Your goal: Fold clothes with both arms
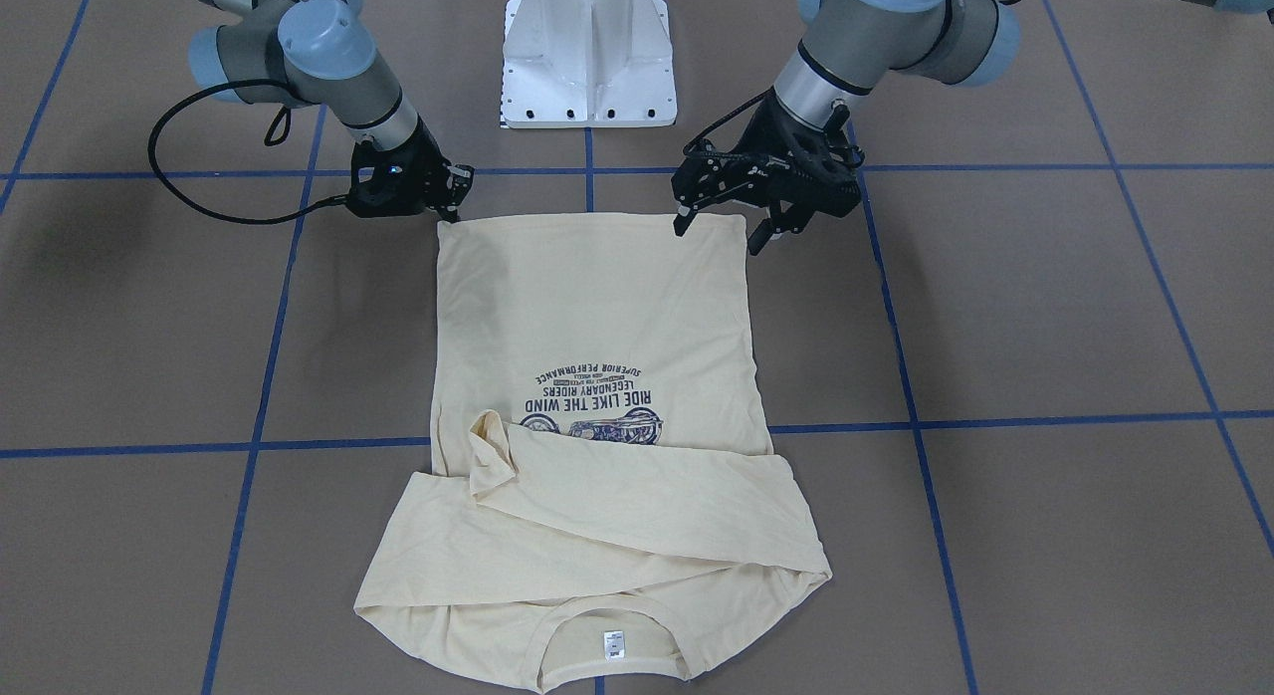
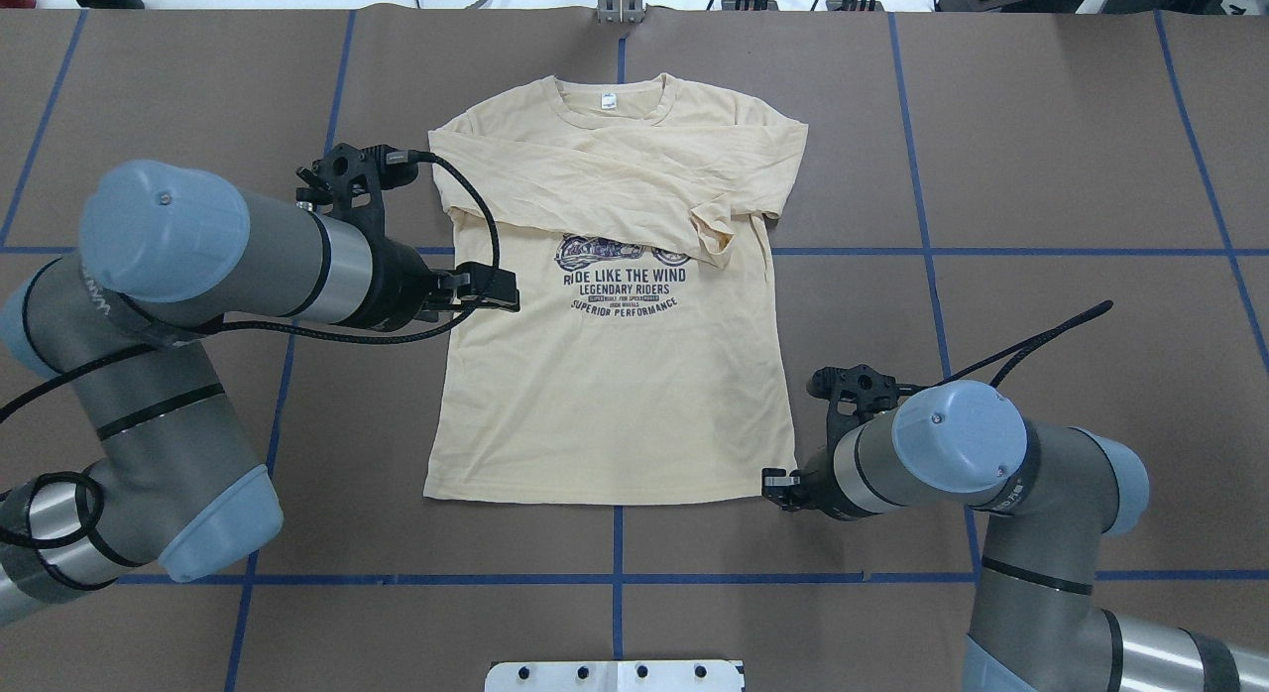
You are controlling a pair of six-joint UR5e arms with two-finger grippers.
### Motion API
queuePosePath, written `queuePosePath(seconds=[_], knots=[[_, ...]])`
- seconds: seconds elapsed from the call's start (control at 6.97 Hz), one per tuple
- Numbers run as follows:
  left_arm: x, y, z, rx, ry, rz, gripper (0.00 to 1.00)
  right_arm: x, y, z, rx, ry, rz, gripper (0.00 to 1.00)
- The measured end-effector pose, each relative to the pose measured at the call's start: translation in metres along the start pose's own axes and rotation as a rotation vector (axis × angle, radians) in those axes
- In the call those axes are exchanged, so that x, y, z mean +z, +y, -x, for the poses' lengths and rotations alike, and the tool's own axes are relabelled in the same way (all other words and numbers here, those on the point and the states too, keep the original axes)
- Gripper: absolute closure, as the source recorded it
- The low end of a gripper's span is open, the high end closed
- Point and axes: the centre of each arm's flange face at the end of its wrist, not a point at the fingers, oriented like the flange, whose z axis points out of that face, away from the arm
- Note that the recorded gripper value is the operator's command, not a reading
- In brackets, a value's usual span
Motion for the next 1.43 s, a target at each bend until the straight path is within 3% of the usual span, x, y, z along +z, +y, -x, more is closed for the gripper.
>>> queuePosePath(seconds=[0.86, 1.0, 1.15, 1.43], knots=[[-0.001, 0.0, 0.0, 0.0, 0.001, -0.001, 0.01, -0.027, 0.007, 0.014, -0.001, 0.002, 0.005, 1.0], [-0.001, 0.0, -0.001, 0.001, 0.002, -0.001, 0.01, -0.028, 0.008, 0.015, -0.002, 0.005, 0.006, 0.58], [-0.001, 0.0, -0.001, 0.001, 0.002, -0.001, 0.01, -0.027, 0.009, 0.016, -0.003, 0.006, 0.008, 0.01], [0.0, 0.001, -0.001, 0.001, 0.003, 0.001, 0.01, -0.023, 0.009, 0.017, -0.003, 0.012, 0.005, 0.0]])
